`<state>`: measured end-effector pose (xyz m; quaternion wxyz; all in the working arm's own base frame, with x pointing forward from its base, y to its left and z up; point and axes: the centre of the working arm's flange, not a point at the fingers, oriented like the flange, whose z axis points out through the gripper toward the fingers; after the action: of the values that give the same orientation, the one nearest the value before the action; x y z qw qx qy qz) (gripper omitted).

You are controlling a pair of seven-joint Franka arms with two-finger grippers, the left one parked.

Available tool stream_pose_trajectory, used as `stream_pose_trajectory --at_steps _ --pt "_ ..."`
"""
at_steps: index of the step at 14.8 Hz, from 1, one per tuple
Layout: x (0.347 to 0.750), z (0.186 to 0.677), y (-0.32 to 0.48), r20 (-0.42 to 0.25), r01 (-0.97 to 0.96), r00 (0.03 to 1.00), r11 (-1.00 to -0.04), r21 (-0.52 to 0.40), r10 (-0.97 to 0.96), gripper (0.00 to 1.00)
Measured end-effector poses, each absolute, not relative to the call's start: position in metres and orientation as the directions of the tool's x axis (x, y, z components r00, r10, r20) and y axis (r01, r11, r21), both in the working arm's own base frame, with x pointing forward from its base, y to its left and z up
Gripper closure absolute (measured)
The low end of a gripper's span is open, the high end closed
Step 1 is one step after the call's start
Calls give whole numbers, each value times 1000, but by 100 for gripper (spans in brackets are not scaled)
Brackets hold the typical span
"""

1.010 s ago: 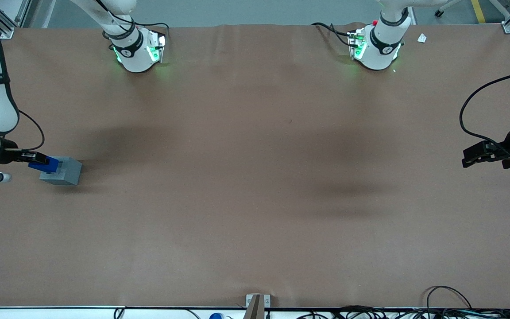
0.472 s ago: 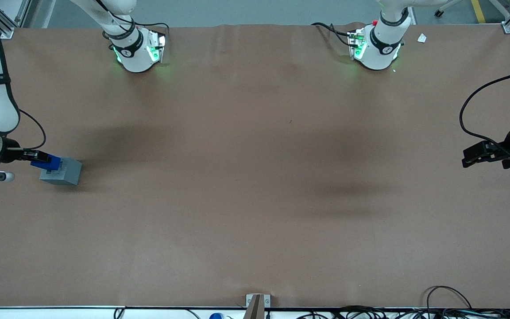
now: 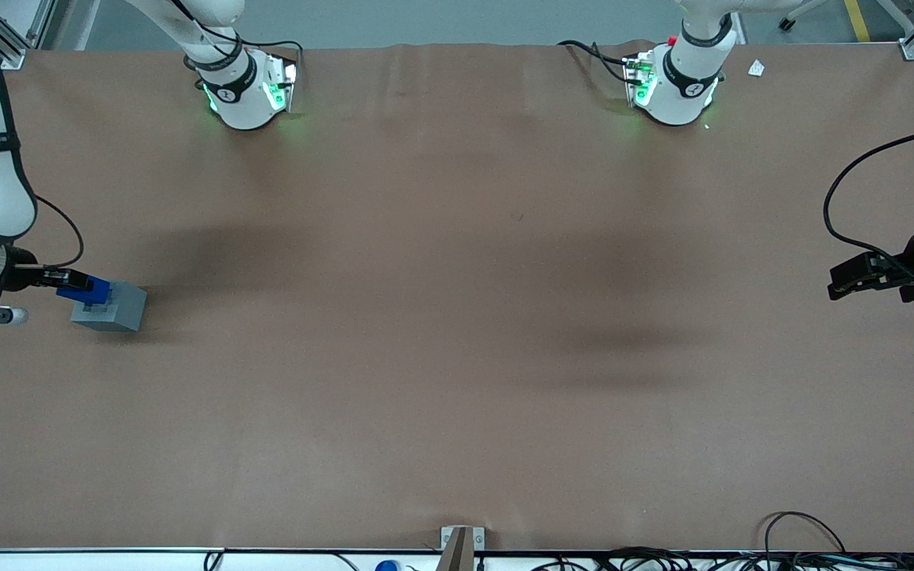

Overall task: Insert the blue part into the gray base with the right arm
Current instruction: 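Lower the blue cube into the gray base's hole and press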

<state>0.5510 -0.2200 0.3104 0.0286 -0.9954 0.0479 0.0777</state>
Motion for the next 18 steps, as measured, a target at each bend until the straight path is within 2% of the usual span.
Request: stream_pose_trajectory --at_steps 18 --pt "556 294 -222 -167 -71 984 -997 -18 -67 49"
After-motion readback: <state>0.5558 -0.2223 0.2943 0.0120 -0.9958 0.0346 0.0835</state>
